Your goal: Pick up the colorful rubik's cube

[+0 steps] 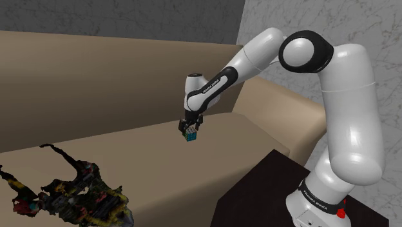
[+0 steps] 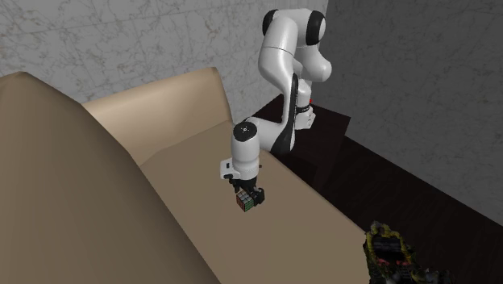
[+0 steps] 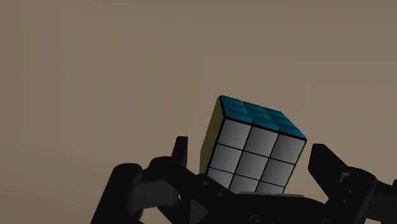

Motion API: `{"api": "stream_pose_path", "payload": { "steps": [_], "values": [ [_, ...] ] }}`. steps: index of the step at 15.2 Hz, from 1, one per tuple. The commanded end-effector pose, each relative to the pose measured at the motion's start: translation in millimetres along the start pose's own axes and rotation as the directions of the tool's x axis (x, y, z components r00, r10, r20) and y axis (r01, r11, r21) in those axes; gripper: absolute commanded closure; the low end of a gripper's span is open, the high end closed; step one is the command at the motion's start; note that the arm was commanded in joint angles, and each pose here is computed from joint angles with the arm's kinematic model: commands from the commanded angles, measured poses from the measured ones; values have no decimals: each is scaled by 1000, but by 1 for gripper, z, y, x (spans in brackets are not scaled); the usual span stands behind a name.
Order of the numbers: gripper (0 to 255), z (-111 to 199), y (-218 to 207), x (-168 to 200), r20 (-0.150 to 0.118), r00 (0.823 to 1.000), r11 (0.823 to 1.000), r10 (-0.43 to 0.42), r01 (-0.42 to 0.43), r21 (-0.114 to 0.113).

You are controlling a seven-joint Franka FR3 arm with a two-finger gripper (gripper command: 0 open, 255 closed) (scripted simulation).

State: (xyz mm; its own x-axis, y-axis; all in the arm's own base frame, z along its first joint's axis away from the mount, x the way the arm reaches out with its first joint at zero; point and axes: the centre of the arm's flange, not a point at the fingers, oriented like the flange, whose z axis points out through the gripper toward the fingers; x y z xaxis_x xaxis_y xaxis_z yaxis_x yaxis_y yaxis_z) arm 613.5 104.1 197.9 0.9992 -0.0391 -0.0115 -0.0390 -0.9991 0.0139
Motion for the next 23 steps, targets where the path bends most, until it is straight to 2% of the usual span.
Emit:
{"api": "stream_pose_path", "payload": {
  "steps": [1, 2, 11, 23],
  "values": [
    [0, 4, 0, 1, -1, 1000, 1000, 0, 0, 0],
    [255, 3, 1, 1, -1, 1000, 1000, 0, 0, 0],
    [255, 3, 0, 1, -1, 1000, 1000, 0, 0, 0],
    [255, -60, 1, 0, -1, 1000, 1000, 0, 0, 0]
  ]
}}
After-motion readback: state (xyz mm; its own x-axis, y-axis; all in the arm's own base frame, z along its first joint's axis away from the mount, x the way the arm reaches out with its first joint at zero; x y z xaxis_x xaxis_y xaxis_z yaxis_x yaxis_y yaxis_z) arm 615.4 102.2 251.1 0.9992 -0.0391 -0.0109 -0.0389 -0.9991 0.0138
